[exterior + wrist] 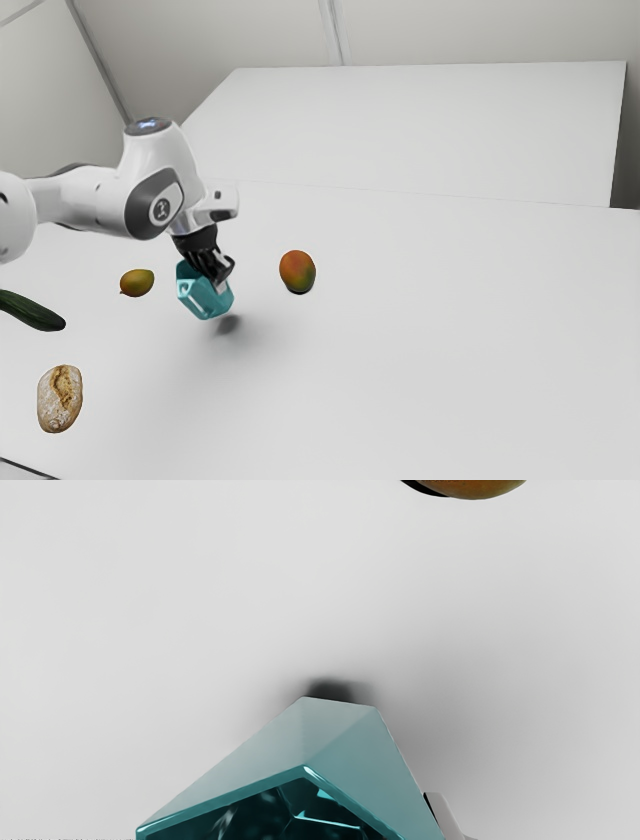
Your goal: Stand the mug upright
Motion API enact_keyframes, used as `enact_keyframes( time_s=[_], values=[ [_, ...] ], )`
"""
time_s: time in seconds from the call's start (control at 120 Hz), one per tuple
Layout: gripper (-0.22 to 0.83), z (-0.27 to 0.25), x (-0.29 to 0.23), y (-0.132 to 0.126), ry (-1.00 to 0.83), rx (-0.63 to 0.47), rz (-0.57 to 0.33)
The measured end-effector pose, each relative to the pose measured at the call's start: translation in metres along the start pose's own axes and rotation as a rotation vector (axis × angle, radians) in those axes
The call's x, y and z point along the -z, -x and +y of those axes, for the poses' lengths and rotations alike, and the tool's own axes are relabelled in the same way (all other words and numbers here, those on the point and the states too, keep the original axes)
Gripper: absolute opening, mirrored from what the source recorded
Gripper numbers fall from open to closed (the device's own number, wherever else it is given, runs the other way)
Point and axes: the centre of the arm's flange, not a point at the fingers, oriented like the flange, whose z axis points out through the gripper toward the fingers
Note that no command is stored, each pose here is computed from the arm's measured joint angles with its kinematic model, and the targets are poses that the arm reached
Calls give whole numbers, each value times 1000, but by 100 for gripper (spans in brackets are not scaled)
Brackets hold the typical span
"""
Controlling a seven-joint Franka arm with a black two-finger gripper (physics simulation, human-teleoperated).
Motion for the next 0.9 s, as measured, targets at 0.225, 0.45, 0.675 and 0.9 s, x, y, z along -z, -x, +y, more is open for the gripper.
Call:
enact_keyframes(
  time_s=[0.225, 0.45, 0.675, 0.9],
  values=[
    [-17, 4, -12, -1, -41, 76, 23],
    [-16, 10, -25, -3, -49, 135, 19],
    [-16, 13, -40, -7, -42, 185, 7],
    [-16, 16, -49, -9, -37, 220, 2]
  ],
)
